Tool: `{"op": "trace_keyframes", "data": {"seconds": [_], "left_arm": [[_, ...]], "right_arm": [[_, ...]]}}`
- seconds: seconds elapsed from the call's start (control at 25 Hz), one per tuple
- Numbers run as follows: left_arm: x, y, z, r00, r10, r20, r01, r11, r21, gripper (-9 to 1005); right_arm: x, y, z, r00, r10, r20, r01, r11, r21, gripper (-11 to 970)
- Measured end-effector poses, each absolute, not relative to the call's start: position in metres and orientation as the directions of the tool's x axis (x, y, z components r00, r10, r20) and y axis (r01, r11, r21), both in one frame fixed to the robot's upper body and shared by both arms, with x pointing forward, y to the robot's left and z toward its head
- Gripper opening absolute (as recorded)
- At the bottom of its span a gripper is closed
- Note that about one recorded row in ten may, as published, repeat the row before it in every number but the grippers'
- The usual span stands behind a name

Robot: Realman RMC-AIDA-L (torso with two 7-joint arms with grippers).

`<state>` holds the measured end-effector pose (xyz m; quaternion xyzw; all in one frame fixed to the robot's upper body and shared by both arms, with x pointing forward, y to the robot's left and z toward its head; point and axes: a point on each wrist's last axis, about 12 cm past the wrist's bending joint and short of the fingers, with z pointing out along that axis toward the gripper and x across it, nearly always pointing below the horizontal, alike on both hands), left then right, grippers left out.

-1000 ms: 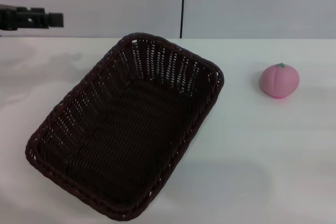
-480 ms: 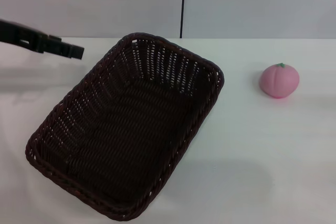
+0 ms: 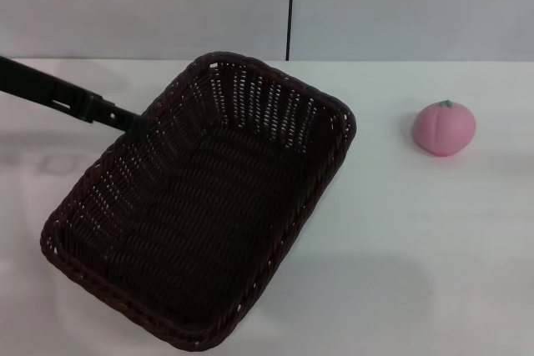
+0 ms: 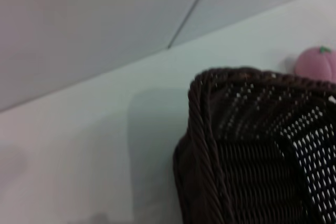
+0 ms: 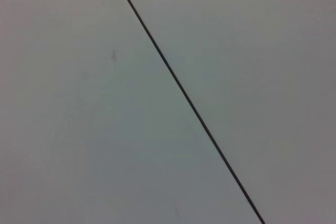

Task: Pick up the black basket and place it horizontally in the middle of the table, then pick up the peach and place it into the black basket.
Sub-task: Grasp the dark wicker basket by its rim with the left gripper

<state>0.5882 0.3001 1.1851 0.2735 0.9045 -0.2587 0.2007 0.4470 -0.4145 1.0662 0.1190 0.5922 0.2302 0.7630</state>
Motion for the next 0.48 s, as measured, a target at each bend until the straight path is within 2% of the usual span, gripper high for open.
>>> {"op": "trace_keyframes", "data": {"seconds": [0.48], "left_arm": [[0.590,0.280,1.176,-0.775,0.471,-0.421,0.609,0.735,-0.299,836]], "right_arm": [[0.447,-0.415,1.065,0.189,0.493,-0.850,-0.202,0.866,0.457,574]]}}
